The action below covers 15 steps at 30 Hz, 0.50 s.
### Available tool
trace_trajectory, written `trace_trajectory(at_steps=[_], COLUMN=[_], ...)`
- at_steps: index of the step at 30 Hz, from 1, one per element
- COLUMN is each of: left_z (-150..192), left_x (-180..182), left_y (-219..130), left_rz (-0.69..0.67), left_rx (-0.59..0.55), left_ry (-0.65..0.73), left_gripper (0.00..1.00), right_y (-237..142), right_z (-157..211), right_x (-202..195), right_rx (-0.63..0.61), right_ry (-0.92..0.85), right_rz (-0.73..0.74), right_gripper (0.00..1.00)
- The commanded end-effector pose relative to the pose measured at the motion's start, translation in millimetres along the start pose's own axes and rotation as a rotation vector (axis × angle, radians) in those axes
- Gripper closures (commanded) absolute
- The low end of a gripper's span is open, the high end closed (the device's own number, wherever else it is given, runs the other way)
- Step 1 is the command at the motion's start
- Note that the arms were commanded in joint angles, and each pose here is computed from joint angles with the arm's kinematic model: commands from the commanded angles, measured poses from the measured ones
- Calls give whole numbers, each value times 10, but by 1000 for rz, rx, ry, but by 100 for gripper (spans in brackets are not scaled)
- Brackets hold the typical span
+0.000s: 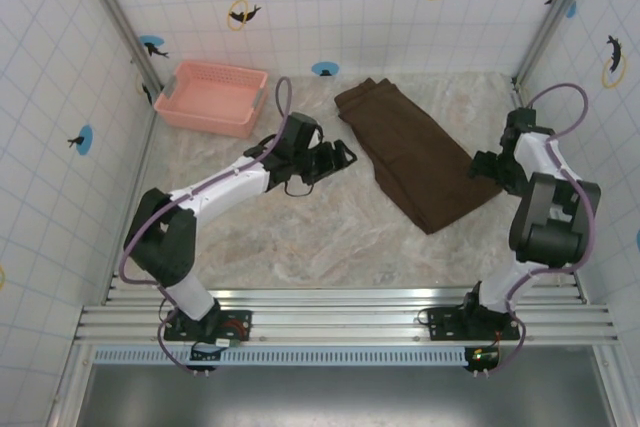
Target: Roll up the long pants
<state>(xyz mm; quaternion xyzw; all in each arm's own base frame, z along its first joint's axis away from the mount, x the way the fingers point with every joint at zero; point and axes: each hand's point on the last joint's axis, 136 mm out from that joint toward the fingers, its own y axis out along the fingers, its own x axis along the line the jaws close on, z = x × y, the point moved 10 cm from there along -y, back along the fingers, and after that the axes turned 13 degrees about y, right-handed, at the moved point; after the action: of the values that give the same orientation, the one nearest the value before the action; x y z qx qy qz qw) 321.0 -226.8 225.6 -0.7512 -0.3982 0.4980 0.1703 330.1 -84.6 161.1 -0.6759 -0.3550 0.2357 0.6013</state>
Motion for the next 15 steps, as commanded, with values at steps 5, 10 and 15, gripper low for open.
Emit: trace_trajectory(at_steps=[5, 10, 15], left_z=[259, 345, 468], left_x=[-23, 8, 108], left_y=[-510, -615, -638], left_rz=[-118, -145, -165], left_rx=[-3, 36, 38], left_ry=[27, 43, 8], left_gripper=[12, 12, 12], right_y=[312, 566, 631], right_z=[-335, -244, 54], right_x=[253, 296, 390], right_rx=[37, 113, 202], right_ry=[15, 16, 3], right_rz=[-132, -151, -175], right_gripper=[1, 0, 0])
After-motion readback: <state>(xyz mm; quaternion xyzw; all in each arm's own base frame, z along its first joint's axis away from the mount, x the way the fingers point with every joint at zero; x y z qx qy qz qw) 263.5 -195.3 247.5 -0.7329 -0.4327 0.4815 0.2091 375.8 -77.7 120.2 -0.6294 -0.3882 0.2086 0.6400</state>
